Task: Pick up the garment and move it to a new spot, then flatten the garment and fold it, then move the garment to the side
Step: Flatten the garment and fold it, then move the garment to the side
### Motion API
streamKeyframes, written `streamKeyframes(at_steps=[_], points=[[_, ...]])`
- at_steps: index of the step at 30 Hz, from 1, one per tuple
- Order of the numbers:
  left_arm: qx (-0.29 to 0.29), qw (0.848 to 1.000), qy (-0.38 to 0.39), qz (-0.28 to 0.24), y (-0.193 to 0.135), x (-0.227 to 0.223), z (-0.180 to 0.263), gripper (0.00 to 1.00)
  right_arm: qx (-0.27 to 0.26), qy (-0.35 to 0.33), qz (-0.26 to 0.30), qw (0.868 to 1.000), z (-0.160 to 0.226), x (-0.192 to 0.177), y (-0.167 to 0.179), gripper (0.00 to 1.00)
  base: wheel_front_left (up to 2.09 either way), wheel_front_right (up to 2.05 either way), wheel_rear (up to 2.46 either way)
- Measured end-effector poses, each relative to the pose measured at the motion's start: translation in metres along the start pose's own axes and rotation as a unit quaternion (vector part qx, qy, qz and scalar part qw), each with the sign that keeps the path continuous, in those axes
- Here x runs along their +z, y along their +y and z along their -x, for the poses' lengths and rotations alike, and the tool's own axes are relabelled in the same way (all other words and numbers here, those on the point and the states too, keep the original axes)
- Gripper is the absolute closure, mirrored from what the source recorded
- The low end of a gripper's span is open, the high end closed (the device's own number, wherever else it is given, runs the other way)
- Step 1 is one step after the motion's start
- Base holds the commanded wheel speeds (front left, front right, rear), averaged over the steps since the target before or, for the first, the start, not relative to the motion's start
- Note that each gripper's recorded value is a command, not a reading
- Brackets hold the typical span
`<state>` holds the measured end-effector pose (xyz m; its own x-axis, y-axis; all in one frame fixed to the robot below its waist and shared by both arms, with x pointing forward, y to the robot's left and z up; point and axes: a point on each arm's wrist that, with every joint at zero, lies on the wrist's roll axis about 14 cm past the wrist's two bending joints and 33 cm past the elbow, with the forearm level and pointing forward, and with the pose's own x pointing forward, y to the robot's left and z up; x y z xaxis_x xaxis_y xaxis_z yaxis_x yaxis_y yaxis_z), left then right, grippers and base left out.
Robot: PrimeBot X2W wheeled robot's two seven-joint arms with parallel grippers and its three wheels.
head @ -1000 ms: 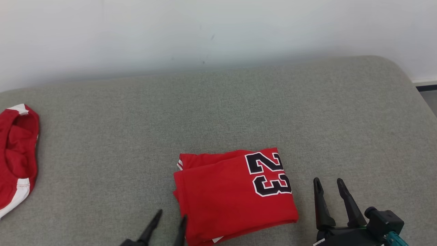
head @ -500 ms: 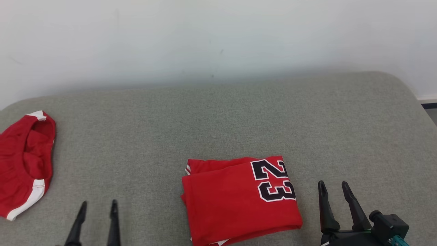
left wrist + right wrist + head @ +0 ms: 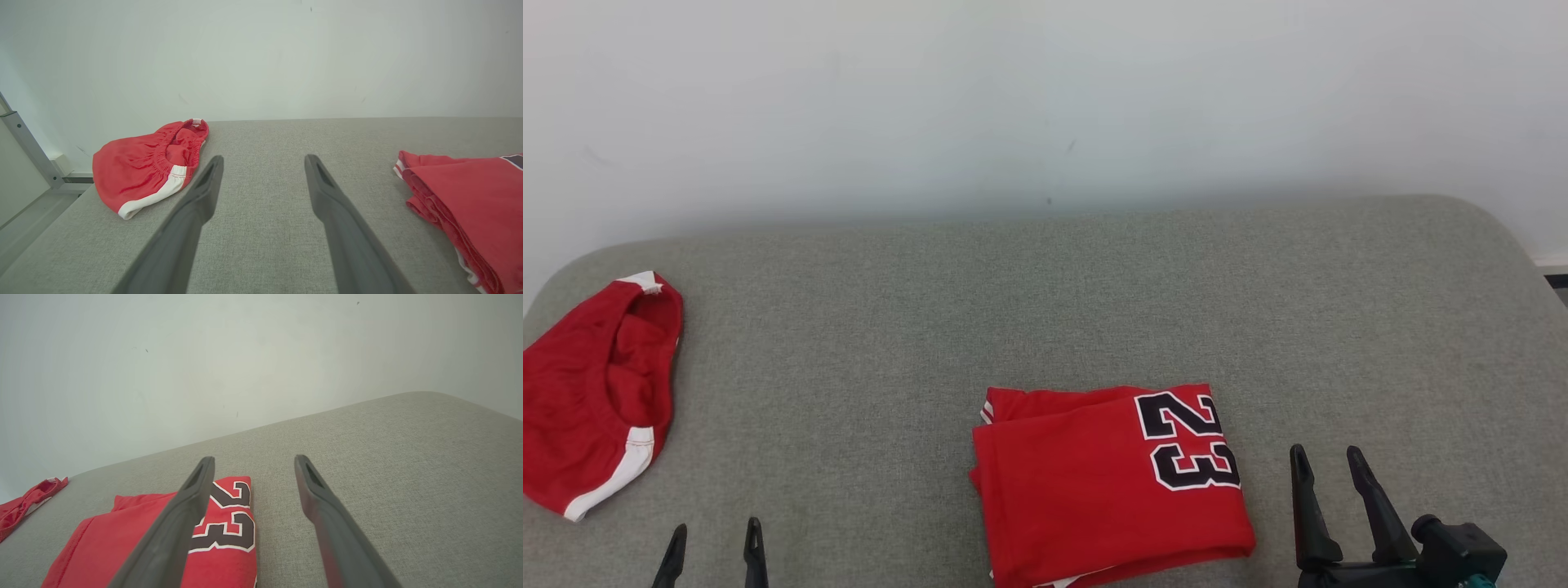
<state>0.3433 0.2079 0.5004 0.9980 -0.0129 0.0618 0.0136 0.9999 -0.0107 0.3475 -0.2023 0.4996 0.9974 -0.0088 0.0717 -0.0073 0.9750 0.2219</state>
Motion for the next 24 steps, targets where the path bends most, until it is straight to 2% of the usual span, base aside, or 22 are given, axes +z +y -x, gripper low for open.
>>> streamKeyframes(at_steps=[24], points=[[0.014, 1.000, 0.002, -0.003, 0.0054, -0.0012, 0.0029, 0.00, 0.003, 0.013, -0.001, 1.000, 0.0019, -0.0086, 0.0036, 0.00, 0.00, 0.00, 0.00]])
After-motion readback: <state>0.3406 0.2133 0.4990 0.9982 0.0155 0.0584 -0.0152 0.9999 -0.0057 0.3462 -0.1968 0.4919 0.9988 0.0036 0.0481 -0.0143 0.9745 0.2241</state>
